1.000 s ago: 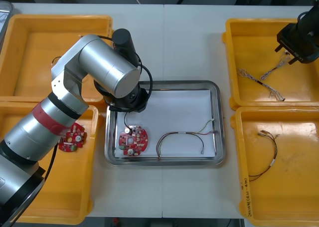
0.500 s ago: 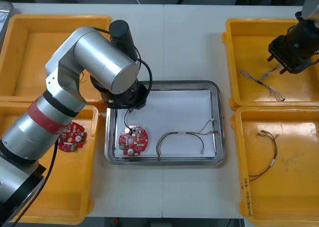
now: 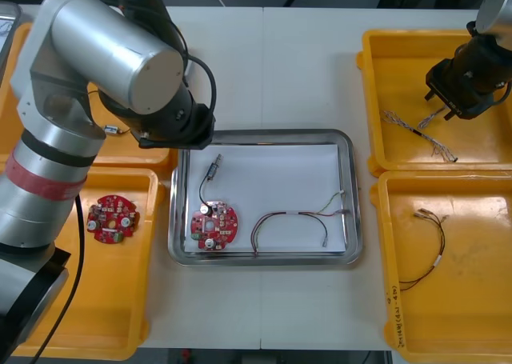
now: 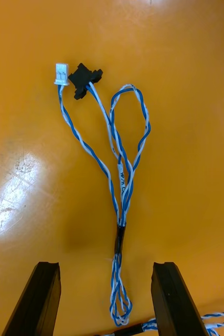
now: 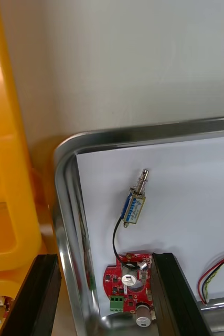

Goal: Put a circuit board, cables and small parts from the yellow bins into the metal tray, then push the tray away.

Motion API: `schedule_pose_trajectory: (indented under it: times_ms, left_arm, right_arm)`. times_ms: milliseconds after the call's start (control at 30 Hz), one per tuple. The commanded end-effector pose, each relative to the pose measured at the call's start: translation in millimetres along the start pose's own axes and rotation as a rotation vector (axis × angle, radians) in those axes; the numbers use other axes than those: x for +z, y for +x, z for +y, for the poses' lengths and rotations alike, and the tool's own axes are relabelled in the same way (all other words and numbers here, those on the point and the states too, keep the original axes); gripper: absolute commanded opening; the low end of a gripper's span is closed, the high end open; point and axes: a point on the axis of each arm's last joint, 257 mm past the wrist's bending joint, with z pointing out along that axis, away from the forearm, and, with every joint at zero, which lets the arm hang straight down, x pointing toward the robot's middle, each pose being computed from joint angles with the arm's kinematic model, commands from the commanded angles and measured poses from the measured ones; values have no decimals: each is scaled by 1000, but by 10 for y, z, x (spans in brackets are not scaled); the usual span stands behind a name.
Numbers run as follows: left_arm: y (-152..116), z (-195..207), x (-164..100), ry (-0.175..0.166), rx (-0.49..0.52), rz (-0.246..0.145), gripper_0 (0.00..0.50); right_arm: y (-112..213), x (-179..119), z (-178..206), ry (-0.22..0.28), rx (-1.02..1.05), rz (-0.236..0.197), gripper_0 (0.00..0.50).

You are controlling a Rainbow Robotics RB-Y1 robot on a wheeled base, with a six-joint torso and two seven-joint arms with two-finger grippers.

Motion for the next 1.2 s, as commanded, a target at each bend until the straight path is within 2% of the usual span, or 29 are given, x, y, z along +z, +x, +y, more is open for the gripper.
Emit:
schedule_pose_trajectory:
  times_ms: [33, 200, 400, 467, 500, 533, 600, 633, 933, 1100, 1200]
  left_arm:
    - [-237, 124, -320, 36, -137, -98, 500]
    - [-349, 334, -433, 24, -171, -133, 500]
    - [-417, 620, -483, -20, -202, -149, 500]
    - [-431, 715, -492, -37, -213, -151, 500]
    - [-445, 767, -499, -40, -226, -151, 500]
    - [-464, 822, -511, -41, -240, -153, 500]
    - [-492, 894, -540, -41, -256, -159, 500]
    - [-505, 940, -553, -41, -268, -160, 500]
    - [-595, 1303, -653, -66, -354, -181, 500]
    - [-632, 1469, -704, -81, -395, -192, 500]
    - [-641, 1526, -687, -94, -410, -184, 500]
  right_arm:
    - [-23, -113, 253, -48, 54, -14, 500]
    - [41, -9, 186, -40, 77, 3, 500]
    - [143, 38, 179, -43, 108, 37, 500]
    - [154, 58, 144, -35, 114, 41, 458]
    - [172, 75, 121, -30, 115, 46, 370]
    - [183, 85, 107, -26, 116, 49, 239]
    - [192, 98, 90, -23, 118, 52, 65]
    - [196, 104, 90, -24, 122, 53, 0]
    - [132, 101, 21, -13, 123, 42, 0]
    - [28, -48, -22, 13, 112, 30, 0]
    - [-49, -204, -62, 35, 105, 29, 0]
